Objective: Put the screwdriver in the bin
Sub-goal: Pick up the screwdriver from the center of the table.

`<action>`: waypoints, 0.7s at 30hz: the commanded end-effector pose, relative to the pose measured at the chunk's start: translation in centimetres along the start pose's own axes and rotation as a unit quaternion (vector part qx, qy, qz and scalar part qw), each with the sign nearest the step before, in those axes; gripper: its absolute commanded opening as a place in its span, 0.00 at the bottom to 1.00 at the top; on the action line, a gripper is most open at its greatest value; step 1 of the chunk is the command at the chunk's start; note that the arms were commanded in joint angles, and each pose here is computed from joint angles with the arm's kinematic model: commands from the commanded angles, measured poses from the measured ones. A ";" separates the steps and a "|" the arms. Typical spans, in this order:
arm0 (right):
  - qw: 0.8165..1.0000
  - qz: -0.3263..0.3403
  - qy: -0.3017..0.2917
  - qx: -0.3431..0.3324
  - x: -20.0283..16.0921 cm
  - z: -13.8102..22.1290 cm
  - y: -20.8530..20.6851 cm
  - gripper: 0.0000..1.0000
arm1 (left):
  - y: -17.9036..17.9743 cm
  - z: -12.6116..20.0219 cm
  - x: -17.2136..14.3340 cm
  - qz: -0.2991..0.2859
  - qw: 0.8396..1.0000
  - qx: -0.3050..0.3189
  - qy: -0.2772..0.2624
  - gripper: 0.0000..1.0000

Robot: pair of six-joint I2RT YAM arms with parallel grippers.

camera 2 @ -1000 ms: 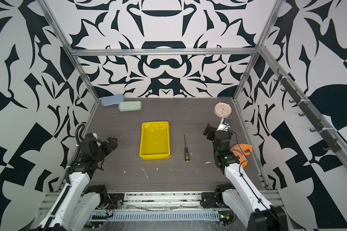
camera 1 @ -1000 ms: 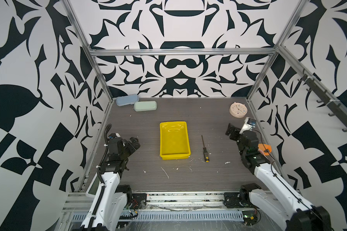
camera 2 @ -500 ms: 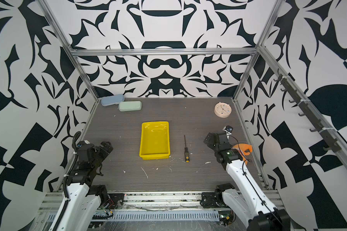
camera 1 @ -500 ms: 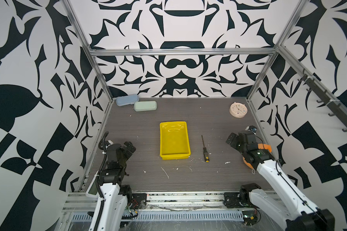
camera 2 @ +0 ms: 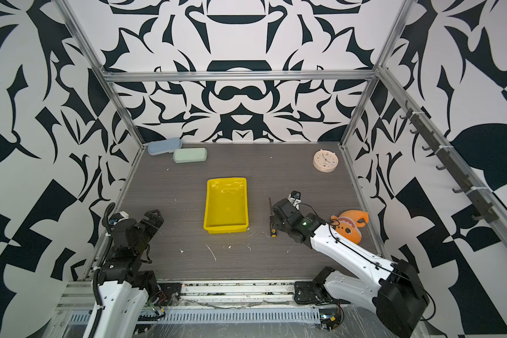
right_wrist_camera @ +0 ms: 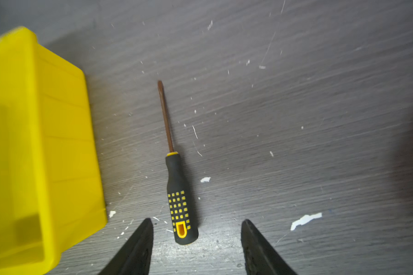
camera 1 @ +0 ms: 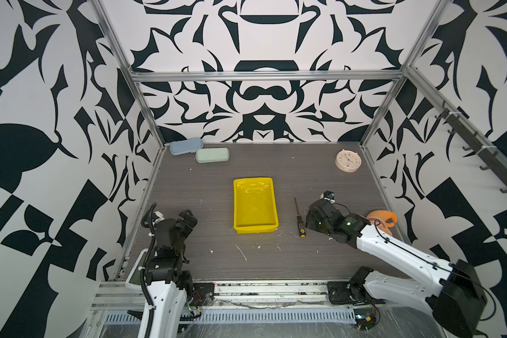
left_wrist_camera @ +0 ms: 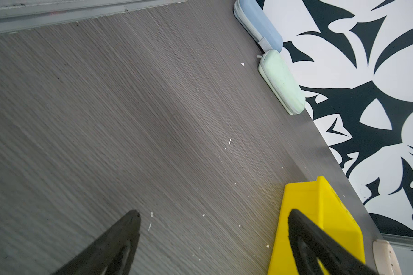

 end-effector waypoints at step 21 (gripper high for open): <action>0.996 0.003 0.094 -0.003 -4.4 -5.5 2.0 0.53 | 0.9 -0.1 -0.2 0.013 1.000 0.017 0.000 0.99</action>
Point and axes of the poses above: each gripper's point midway between its finger pads, its own z axis back along the fingers, its own y axis along the line the jaws close on, x = y × z, the point moved 1 cm from there along z, back along the fingers, and after that the axes turned 2 degrees about z, right-handed, at the moved point
